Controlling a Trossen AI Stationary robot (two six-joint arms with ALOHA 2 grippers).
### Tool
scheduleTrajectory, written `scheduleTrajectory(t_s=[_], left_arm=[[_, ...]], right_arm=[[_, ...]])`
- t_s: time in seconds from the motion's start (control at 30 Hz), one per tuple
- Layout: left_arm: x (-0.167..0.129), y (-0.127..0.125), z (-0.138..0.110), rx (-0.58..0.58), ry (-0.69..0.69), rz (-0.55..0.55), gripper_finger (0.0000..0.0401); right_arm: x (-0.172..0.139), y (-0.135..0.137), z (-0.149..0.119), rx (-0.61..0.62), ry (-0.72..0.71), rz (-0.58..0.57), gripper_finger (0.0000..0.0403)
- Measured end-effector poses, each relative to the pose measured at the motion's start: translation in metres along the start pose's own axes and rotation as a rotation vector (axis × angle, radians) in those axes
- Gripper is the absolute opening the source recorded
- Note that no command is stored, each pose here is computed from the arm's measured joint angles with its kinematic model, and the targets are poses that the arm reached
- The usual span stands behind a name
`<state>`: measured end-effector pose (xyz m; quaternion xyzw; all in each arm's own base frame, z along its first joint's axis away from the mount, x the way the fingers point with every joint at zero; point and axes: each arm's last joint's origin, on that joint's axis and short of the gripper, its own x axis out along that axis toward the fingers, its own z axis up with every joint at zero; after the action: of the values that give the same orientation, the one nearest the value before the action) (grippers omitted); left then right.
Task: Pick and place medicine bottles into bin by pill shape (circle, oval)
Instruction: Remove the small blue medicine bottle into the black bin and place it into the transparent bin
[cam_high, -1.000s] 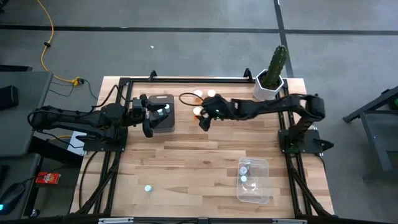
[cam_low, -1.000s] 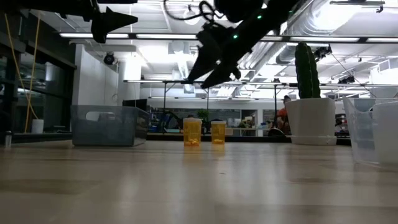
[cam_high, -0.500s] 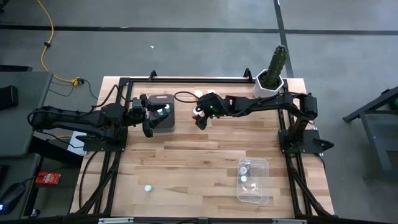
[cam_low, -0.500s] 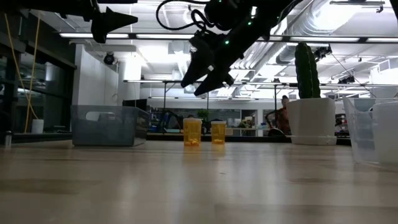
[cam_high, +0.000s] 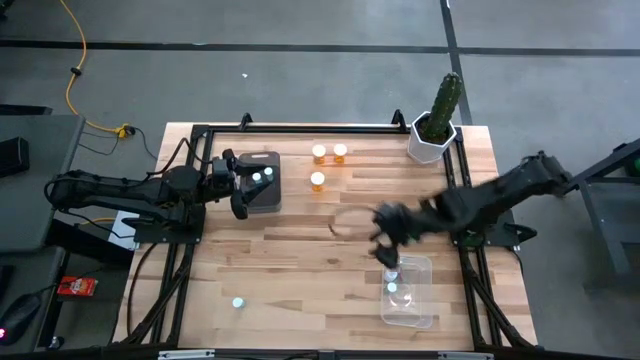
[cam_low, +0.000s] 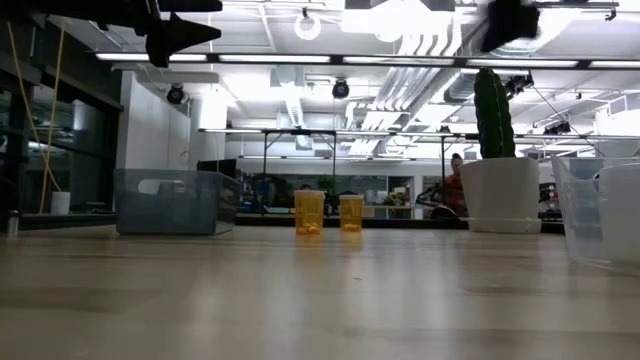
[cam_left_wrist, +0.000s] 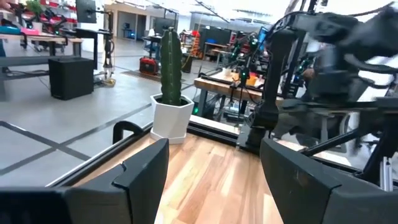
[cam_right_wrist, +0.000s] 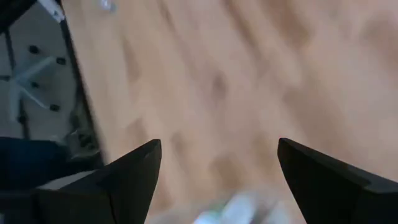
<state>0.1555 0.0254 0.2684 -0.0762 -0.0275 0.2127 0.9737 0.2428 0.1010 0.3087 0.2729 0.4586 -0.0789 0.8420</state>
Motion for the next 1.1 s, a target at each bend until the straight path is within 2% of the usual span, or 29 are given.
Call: scheduleTrajectory(t_s=[0.13, 0.23, 0.33, 0.43, 0.73, 0.9, 1.1], left_arm=[[0.000, 0.000, 0.000, 0.009, 0.000, 0.001, 0.0241], [0.000, 0.000, 0.000, 0.009, 0.000, 0.002, 0.0241], [0.000, 0.000, 0.000, 0.009, 0.000, 0.002, 0.0241], [0.000, 0.000, 0.000, 0.009, -0.001, 0.008, 0.0241], [0.000, 0.000, 0.000, 0.009, -0.002, 0.009, 0.0241], [0.000, 0.000, 0.000, 0.008, -0.002, 0.009, 0.0241], [0.000, 0.000, 0.000, -0.012, -0.003, 0.009, 0.0241]], right_arm=[[-0.003, 0.037, -0.045, 0.179, 0.094, -0.007, 0.0314], [0.010, 0.057, -0.068, 0.217, 0.204, -0.106, 0.0314], [0.027, 0.072, -0.078, 0.203, 0.276, -0.237, 0.0314], [0.046, 0.079, -0.081, 0.191, 0.291, -0.351, 0.0314], [0.096, 0.079, -0.082, 0.244, 0.355, -0.456, 0.0314], [0.105, 0.070, -0.068, 0.320, 0.334, -0.500, 0.0314], [0.109, 0.063, -0.067, 0.357, 0.403, -0.514, 0.0304]])
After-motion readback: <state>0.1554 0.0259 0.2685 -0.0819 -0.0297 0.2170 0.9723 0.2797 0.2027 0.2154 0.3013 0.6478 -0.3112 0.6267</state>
